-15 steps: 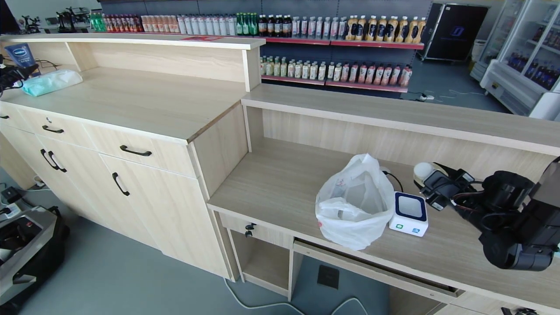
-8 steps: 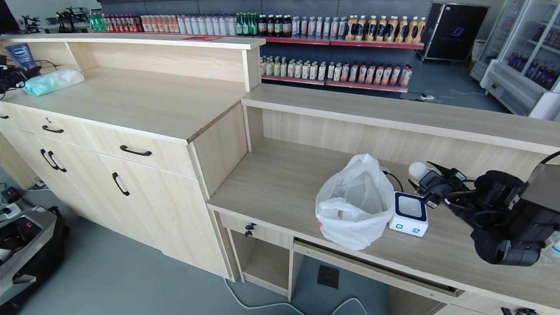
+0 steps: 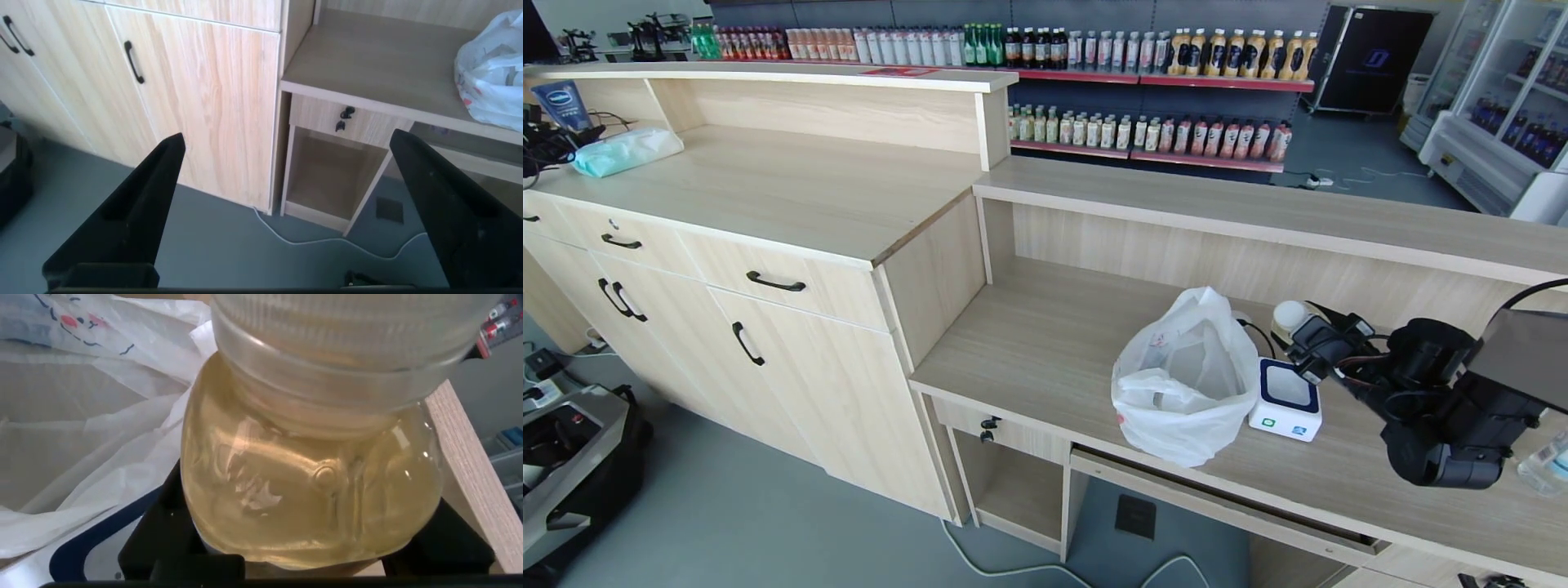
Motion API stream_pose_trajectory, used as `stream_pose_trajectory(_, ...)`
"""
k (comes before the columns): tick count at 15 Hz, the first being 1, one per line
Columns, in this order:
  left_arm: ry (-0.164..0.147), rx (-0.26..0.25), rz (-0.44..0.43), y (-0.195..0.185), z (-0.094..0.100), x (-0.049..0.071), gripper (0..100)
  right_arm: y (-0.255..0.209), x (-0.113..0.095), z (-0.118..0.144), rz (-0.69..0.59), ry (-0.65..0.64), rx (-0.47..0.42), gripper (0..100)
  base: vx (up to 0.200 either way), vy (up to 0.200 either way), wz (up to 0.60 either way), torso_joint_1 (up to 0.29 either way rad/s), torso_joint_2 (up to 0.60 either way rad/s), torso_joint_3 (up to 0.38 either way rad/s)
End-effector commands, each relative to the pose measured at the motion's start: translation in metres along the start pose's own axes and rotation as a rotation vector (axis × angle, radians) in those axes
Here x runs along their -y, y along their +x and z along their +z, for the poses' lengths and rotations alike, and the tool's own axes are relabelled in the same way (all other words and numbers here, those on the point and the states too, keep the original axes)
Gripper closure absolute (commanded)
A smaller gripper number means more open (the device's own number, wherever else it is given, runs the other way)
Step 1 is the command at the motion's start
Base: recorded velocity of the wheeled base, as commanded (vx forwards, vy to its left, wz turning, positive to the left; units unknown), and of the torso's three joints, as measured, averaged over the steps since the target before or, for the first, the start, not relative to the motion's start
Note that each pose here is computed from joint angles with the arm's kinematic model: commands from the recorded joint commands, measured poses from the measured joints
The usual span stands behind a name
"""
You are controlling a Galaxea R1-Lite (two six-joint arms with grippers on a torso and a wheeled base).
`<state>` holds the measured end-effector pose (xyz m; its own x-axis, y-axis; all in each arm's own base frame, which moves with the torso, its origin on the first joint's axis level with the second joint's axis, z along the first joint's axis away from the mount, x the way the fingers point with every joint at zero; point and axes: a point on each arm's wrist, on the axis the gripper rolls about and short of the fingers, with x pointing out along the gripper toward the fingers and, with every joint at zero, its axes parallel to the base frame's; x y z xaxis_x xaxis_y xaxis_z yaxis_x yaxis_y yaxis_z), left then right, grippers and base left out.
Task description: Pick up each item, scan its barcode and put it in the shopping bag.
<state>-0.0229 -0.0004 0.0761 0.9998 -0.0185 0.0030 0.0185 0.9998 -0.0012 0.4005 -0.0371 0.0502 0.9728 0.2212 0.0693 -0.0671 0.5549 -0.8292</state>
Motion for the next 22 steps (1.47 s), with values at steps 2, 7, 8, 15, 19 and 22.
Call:
stream_pose_trajectory(2,0.0,0.0,0.0,0.0,0.0,0.0,0,0.003,-0.006,-0.002,0.009,0.009,0.003,100,0.0,0.0,0.0,0.0,0.0,0.0)
stream_pose_trajectory(7,0.0,0.0,0.0,0.0,0.0,0.0,0,0.008,-0.011,-0.007,0.011,0.014,0.003,100,0.0,0.0,0.0,0.0,0.0,0.0)
stream_pose_trajectory(8,0.0,0.0,0.0,0.0,0.0,0.0,0,0.008,-0.011,-0.007,0.012,0.014,0.002,100,0.0,0.0,0.0,0.0,0.0,0.0)
stream_pose_trajectory(15,-0.002,0.0,0.0,0.0,0.0,0.0,0,0.021,-0.021,-0.003,0.02,0.022,0.04,100,0.0,0.0,0.0,0.0,0.0,0.0)
stream_pose_trajectory(19,0.0,0.0,0.0,0.0,0.0,0.0,0,0.023,-0.023,-0.004,0.019,0.024,0.043,100,0.0,0.0,0.0,0.0,0.0,0.0)
stream_pose_trajectory(22,0.0,0.0,0.0,0.0,0.0,0.0,0,0.024,-0.017,0.001,0.004,0.041,0.056,100,0.0,0.0,0.0,0.0,0.0,0.0)
